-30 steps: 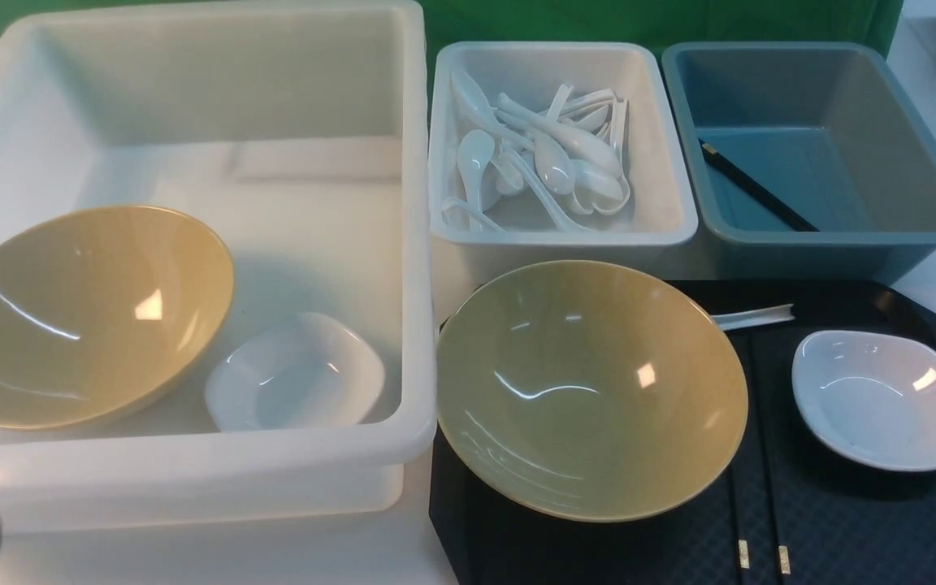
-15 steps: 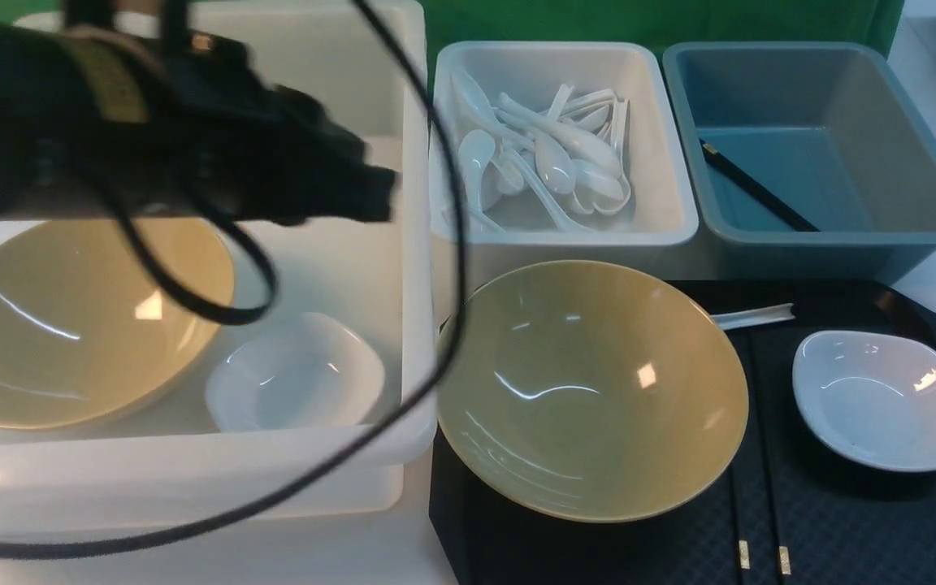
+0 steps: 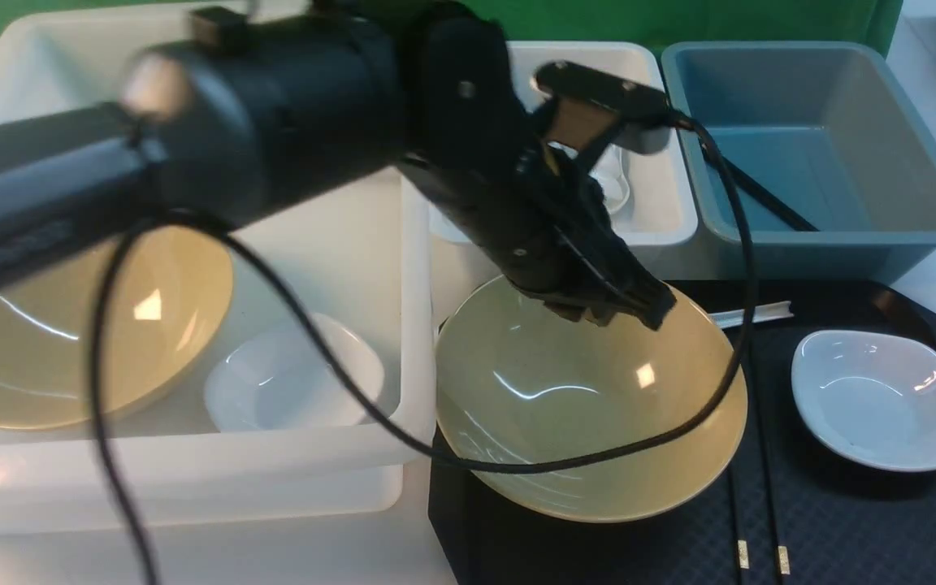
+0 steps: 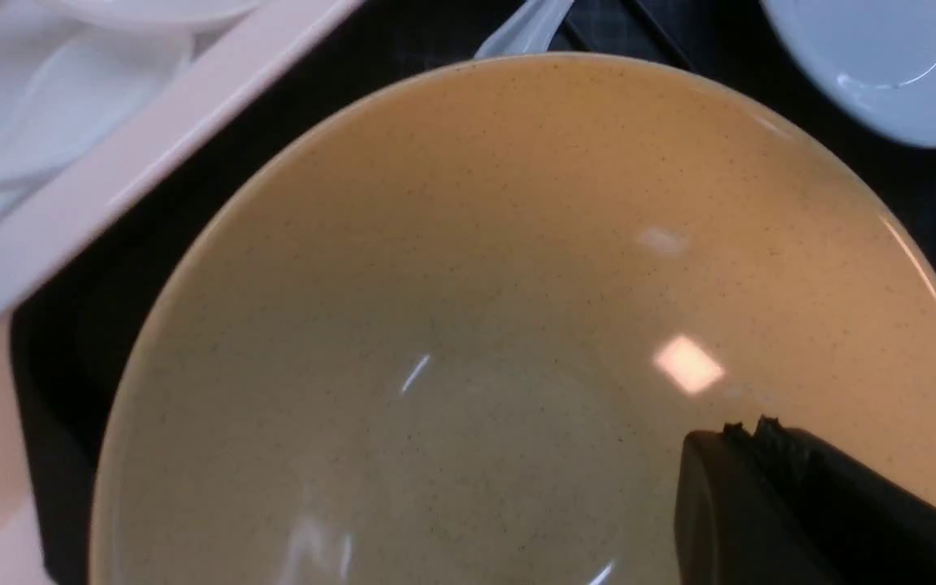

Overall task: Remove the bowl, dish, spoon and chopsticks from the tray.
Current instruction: Use the left arm to grab the yellow noodle bowl on the left

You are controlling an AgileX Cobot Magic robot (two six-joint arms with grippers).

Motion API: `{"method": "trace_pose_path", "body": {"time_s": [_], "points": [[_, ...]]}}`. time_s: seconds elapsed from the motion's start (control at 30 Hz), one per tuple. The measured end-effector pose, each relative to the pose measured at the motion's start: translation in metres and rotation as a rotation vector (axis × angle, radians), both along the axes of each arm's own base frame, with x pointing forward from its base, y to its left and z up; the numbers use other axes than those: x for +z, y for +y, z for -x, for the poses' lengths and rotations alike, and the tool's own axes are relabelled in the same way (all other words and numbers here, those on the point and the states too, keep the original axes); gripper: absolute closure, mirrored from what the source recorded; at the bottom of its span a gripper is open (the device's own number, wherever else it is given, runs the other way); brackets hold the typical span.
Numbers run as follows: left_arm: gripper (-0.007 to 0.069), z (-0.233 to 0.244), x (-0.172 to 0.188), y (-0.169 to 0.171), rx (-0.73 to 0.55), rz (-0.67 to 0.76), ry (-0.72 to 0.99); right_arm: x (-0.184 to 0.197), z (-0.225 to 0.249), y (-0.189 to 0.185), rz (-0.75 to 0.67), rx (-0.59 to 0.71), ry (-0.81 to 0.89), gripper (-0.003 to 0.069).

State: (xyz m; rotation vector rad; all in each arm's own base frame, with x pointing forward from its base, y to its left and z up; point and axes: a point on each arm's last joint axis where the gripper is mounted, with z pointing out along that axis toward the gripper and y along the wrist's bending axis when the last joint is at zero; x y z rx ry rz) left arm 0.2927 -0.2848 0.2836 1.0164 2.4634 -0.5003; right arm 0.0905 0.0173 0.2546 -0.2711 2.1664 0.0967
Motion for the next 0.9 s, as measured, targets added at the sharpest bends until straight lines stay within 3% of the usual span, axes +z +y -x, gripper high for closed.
{"method": "trace_pose_path", "body": {"time_s": [0.23, 0.53, 0.77, 0.9], "points": [[0.0634, -0.020, -0.038, -0.027, -0.004, -0.017, 0.073, 0.004, -0.003, 0.000, -0.007, -0.009, -0.048, 0.0620], [0.0634, -0.005, -0.066, -0.079, -0.112, 0.008, 0.211, 0.006, -0.004, -0.001, -0.010, -0.015, -0.081, 0.0617], [0.0634, -0.010, -0.031, -0.096, -0.134, 0.132, 0.178, 0.006, -0.004, -0.001, -0.011, -0.015, -0.083, 0.0614], [0.0632, -0.020, 0.001, -0.085, -0.163, 0.098, 0.127, 0.008, -0.005, -0.001, -0.012, -0.018, -0.100, 0.0614]]}}
